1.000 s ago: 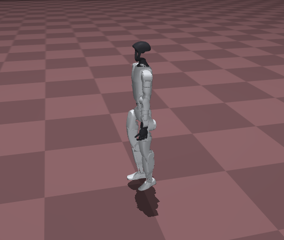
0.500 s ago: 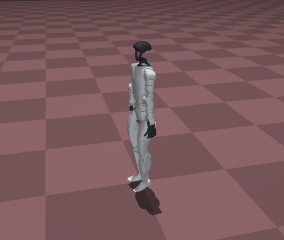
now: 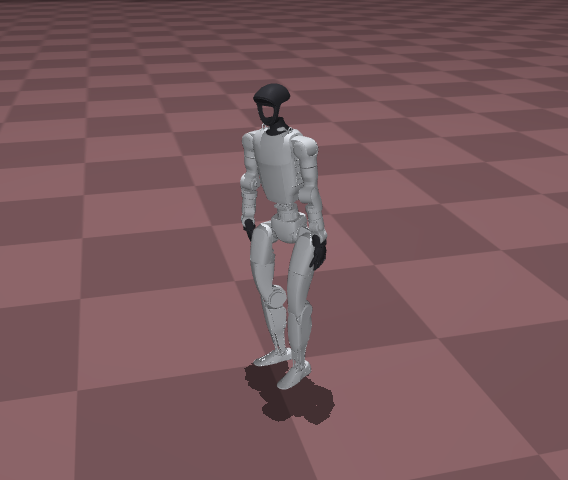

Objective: In place motions

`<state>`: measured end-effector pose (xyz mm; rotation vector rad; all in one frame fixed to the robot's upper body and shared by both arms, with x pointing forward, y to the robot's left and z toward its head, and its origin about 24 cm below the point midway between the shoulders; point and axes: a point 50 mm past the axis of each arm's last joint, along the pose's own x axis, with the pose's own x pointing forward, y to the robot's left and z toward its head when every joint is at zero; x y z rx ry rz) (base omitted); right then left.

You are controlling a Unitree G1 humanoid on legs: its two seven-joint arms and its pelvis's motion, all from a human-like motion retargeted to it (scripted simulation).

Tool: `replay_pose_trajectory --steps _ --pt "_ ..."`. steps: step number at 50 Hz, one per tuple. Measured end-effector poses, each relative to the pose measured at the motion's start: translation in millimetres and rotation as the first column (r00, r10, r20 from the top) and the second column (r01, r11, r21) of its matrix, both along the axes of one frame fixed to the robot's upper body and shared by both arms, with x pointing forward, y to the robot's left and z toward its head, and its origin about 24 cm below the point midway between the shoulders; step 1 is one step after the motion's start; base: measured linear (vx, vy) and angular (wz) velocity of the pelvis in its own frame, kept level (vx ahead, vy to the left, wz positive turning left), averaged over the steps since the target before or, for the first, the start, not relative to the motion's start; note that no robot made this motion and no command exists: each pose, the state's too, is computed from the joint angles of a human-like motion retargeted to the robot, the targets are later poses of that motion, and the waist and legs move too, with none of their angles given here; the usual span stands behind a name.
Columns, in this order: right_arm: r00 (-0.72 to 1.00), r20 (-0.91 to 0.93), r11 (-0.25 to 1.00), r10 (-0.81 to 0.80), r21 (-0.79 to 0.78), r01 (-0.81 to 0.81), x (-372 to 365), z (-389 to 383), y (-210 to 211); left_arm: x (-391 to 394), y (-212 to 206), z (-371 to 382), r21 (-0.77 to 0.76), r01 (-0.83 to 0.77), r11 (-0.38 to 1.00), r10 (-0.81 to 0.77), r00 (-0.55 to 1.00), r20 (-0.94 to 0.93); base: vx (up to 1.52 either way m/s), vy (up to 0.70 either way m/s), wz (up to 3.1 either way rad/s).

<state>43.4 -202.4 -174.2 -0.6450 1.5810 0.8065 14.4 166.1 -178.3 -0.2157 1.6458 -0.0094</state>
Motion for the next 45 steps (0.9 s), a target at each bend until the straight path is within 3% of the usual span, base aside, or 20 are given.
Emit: replay_pose_trajectory --steps 10,23,30,37,45 --pt "0.998 -0.02 0.998 -0.053 -0.046 0.052 -19.0 -0.4 -7.0 -19.5 -17.2 0.2 -0.043 -0.154 0.987 0.151 0.986 -0.064 0.01 0.02 0.32" --pt "0.993 -0.073 0.988 -0.096 -0.131 0.086 -41.3 2.8 -23.2 -16.0 9.2 1.3 0.008 0.084 0.996 -0.083 0.993 -0.087 0.1 -0.04 -0.94" --pt "0.991 -0.077 0.991 -0.108 -0.088 0.101 -42.8 0.7 -13.5 1.5 12.2 -0.1 0.033 0.032 0.999 -0.032 0.999 -0.006 0.08 -0.09 0.36" --pt "0.996 -0.076 0.999 -0.042 -0.021 0.04 -38.3 -2.1 2.0 11.8 12.2 0.1 0.031 0.013 0.999 -0.014 0.999 0.033 0.05 -0.11 -0.27" --pt "0.99 0.0 0.99 0.141 -0.015 -0.141 -18.7 -3.4 6.7 16.2 13.9 0.7 0.021 0.025 0.999 -0.026 0.998 0.052 -0.05 -0.12 -0.3"
